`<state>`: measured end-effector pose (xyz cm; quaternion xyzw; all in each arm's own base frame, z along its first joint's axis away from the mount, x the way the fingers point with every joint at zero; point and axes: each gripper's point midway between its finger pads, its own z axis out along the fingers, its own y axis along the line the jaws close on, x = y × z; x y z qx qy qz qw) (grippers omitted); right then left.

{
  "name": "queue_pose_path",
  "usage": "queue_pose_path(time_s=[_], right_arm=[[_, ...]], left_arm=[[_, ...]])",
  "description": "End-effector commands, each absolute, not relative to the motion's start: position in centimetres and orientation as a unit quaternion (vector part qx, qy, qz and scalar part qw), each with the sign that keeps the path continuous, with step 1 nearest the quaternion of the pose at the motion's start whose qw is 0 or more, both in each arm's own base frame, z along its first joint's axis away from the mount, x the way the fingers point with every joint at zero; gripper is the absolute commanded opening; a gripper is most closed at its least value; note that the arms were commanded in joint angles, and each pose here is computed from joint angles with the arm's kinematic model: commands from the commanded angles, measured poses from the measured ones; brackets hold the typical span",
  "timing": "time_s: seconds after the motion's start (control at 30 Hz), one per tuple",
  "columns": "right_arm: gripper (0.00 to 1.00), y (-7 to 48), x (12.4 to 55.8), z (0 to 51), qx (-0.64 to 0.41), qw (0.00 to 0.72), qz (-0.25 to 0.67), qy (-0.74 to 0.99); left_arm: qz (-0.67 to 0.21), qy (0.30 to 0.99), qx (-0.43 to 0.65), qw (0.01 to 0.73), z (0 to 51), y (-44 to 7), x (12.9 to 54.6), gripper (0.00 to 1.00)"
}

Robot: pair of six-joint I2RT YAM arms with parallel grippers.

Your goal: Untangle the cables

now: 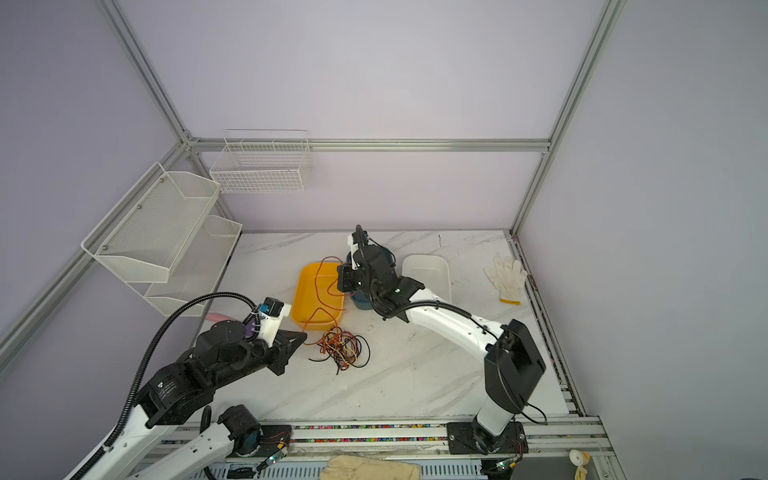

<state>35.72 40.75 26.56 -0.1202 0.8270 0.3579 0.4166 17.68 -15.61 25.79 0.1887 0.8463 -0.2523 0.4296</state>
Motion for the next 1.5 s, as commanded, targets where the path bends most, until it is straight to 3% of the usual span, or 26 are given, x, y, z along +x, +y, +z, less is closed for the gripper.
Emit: queue_pose_path(time_s=[0.0,0.57,0.6,0.73,0.83,0.9,1.23,1.47], right_arm=[[0.0,44.0,35.8,23.9,-0.158,0.369,0.371,0.837],[0.0,48.3,38.7,13.2,-0.177,0.299,0.331,0.877],[0.02,48.3,38.8,13.4,-0.177,0.302,0.329,0.877],[0.41,47.1,38.9,16.3,-0.178,0.336,0.322,0.867],[0.55,45.6,38.5,18.6,-0.178,0.364,0.314,0.859],[0.58,44.2,38.0,19.6,-0.172,0.376,0.303,0.859],[0.6,34.7,29.7,19.9,-0.126,0.413,0.324,0.841],[0.6,33.3,22.8,17.7,-0.14,0.407,0.372,0.823]], left_arm=[[-0.258,0.841,0.21,0.428,25.1,-16.4,17.8,0.0],[-0.255,0.845,0.211,0.42,24.6,-16.6,18.0,0.0],[-0.255,0.845,0.211,0.419,24.6,-16.6,18.0,0.0],[-0.254,0.846,0.211,0.418,24.5,-16.7,18.0,0.0],[-0.254,0.846,0.212,0.418,24.5,-16.7,18.0,0.0],[-0.253,0.847,0.211,0.418,24.5,-16.6,18.0,0.0],[-0.244,0.853,0.198,0.418,24.3,-16.3,18.4,0.0],[-0.235,0.858,0.192,0.415,24.1,-16.1,18.6,0.0]])
